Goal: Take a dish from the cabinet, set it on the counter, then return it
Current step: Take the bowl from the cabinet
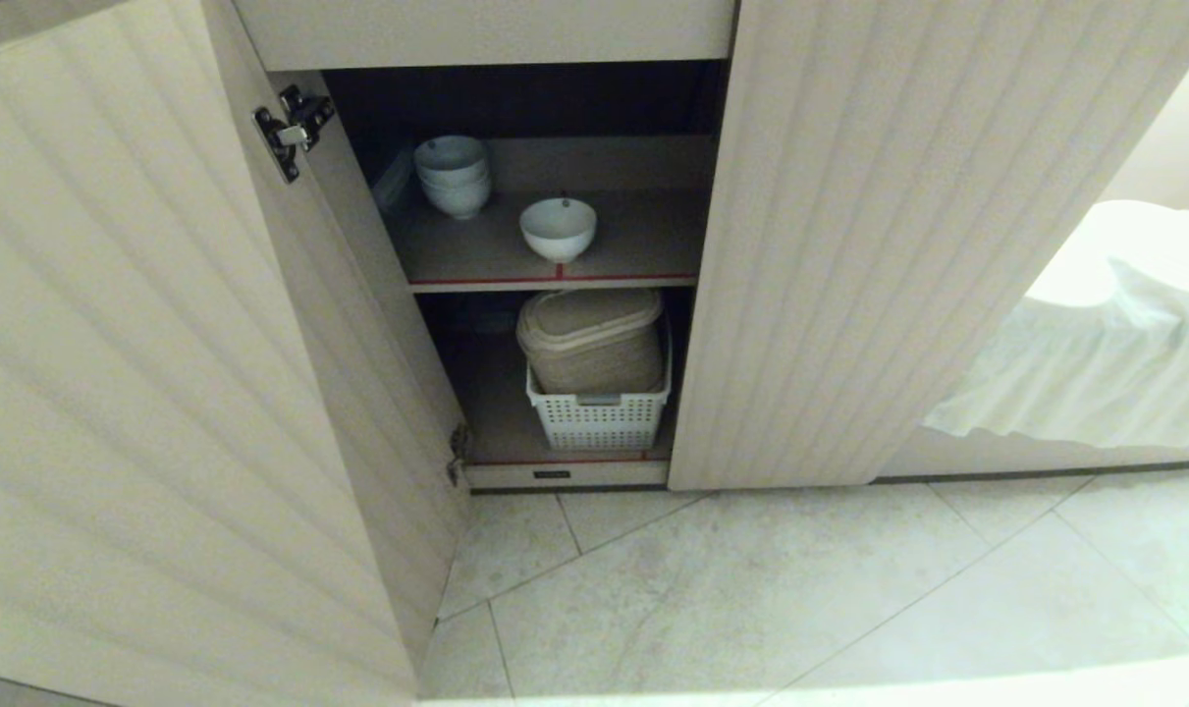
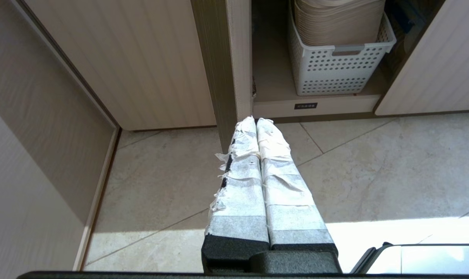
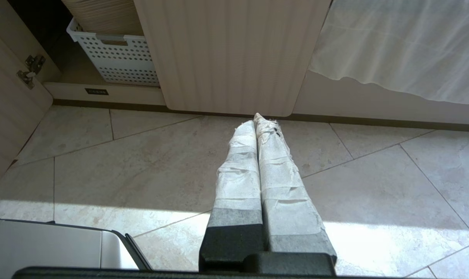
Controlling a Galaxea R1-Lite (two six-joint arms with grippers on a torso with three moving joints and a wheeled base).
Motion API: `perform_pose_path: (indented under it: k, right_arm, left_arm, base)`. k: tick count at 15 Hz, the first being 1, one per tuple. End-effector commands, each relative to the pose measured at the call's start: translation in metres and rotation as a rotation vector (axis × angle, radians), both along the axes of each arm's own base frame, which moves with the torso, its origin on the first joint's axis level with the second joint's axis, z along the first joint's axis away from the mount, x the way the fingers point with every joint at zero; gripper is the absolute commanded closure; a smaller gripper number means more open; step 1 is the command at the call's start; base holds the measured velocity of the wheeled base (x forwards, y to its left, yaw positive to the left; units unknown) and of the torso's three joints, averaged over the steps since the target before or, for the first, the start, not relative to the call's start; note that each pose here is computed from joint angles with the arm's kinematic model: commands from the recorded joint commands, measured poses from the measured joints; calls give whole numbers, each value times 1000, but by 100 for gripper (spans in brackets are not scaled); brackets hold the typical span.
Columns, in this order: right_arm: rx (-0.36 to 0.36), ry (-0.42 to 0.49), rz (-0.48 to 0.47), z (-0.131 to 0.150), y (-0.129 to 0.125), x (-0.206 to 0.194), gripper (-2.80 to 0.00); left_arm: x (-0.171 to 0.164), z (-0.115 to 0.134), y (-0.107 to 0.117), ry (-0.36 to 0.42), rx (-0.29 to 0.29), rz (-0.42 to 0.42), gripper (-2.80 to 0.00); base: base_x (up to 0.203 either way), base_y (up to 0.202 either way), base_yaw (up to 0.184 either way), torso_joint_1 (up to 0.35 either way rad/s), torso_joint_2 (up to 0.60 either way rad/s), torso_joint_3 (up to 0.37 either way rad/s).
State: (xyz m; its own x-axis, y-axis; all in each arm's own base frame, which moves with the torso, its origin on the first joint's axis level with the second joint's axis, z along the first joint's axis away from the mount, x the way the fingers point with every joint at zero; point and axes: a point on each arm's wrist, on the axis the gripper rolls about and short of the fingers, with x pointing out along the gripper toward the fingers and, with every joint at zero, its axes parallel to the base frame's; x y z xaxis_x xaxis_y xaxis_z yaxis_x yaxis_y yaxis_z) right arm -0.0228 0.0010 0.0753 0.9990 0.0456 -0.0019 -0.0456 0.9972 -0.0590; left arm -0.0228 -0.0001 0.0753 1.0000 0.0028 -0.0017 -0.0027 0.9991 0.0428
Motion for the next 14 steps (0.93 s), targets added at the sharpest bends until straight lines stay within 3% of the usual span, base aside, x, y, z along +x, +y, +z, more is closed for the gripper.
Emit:
perform_pose_path:
  k: [1,14]
  right_arm:
    - [-1,0,2,0,0,0,0]
    - [-1,0,1,0,0,0,0]
  left_arm:
    - [0,0,0,0,0,0,0]
    - [0,0,0,0,0,0,0]
  base:
    - [0,0,0,0,0,0]
    - [0,0,0,0,0,0]
